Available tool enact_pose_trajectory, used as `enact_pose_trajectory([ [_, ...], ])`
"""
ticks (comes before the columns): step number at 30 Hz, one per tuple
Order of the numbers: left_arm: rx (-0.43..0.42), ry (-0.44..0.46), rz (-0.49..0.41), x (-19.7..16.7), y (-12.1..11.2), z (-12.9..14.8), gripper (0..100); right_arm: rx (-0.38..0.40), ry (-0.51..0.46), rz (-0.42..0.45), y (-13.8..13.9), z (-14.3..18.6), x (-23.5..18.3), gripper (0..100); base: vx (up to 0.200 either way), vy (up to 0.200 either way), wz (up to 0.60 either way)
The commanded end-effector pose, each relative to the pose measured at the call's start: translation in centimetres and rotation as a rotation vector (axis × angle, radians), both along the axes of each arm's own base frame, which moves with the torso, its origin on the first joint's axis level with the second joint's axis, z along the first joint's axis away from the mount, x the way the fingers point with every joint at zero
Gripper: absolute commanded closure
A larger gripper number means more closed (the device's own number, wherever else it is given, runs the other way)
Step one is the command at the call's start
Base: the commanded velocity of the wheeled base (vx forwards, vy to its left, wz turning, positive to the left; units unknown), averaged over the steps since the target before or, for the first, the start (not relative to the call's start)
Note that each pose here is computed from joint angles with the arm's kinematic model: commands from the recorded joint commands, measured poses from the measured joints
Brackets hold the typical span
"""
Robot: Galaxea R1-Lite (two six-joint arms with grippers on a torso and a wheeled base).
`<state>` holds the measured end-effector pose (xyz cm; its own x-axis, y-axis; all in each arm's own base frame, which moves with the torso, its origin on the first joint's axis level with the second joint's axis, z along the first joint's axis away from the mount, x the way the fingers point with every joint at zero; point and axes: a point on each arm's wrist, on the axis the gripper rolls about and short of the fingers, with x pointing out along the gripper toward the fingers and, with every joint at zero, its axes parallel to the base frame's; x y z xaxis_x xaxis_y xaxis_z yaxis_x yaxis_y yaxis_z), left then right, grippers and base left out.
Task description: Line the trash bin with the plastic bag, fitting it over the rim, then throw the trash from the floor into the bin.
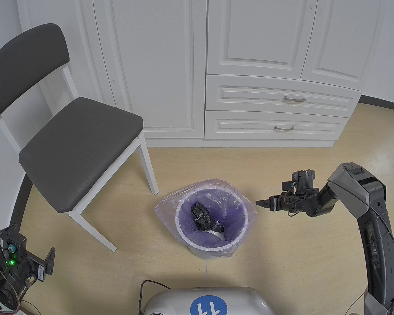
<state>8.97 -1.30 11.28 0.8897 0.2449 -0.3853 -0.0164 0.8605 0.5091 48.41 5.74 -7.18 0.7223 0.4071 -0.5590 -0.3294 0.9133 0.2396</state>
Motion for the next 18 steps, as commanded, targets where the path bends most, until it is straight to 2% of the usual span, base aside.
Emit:
enact_pose_trajectory([
  [1, 0.002, 0.016, -0.012, 0.7, -0.3, 0.3, 0, 0.000, -0.001, 0.001, 0.0, 0.0, 0.0, 0, 0.000, 0.000, 0.00],
  [4, -0.019, 0.025, -0.047, 1.6, -0.7, 0.7, 0, 0.001, 0.000, 0.000, 0.0, 0.0, 0.0, 0, 0.000, 0.000, 0.00],
  [7, -0.058, 0.071, -0.093, 3.0, -1.5, 0.4, 0, 0.001, 0.000, 0.000, 0.0, 0.0, 0.0, 0, 0.000, 0.000, 0.00],
  [11, -0.168, 0.027, -0.153, 5.1, -3.8, 1.0, 0, 0.001, 0.000, 0.000, 0.0, 0.0, 0.0, 0, 0.000, 0.000, 0.00],
  [14, -0.212, 0.021, -0.175, 6.7, -5.4, 1.2, 0, 0.001, 0.000, 0.000, 0.0, 0.0, 0.0, 0, 0.000, 0.000, 0.00],
  [18, -0.215, 0.032, -0.226, 8.0, -7.1, 1.4, 0, 0.001, 0.000, 0.000, 0.0, 0.0, 0.0, 0, 0.000, 0.000, 0.00],
])
